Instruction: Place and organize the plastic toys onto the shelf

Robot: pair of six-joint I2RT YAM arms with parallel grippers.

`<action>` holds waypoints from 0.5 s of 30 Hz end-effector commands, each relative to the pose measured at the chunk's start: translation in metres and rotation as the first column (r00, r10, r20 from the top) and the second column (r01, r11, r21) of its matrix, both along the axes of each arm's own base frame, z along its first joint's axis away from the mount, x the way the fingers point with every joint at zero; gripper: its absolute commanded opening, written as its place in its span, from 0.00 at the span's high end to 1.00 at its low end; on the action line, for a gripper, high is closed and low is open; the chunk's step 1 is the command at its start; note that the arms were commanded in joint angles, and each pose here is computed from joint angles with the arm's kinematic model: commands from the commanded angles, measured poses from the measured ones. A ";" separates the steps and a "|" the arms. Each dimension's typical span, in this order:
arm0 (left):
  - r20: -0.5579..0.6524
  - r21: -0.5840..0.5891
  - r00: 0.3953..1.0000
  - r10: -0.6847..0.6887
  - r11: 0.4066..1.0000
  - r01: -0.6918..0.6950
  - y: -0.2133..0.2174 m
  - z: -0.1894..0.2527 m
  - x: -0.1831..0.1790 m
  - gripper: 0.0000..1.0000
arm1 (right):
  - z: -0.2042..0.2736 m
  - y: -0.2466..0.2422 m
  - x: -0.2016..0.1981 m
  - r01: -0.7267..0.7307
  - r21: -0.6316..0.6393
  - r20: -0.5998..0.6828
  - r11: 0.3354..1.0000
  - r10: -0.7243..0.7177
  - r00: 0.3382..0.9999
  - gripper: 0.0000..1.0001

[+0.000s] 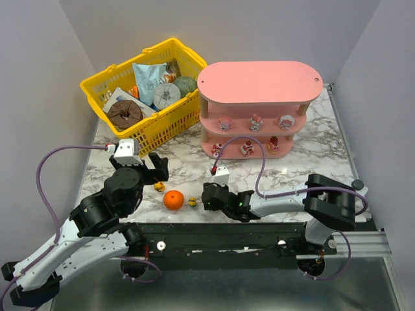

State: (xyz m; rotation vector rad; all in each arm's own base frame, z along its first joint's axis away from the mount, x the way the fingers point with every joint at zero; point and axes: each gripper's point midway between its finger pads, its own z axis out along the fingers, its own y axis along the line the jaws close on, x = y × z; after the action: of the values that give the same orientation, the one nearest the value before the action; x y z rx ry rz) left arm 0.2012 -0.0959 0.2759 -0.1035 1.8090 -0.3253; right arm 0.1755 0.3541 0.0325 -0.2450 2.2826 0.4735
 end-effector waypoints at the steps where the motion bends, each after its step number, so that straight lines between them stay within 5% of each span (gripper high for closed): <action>1: 0.005 -0.012 1.000 0.006 1.000 -0.006 0.003 0.000 -0.001 0.01 | 0.005 0.002 0.005 0.036 -0.007 0.024 0.999 -0.036 0.999 0.51; 11: 0.000 -0.009 1.000 0.005 1.000 -0.005 0.002 -0.001 -0.001 0.01 | 0.031 -0.012 0.015 0.072 -0.034 0.091 0.997 -0.068 0.993 0.78; 15: 0.001 -0.010 1.000 0.005 1.000 -0.005 0.002 0.000 -0.001 0.01 | 0.090 -0.022 0.030 0.090 -0.028 0.171 0.996 -0.084 0.982 0.81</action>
State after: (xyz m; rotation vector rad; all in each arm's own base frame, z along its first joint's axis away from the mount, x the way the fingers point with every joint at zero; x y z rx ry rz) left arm 0.2008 -0.0955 0.2765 -0.1051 1.8065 -0.3278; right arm 0.1838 0.3394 0.0515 -0.2422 2.2477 0.3829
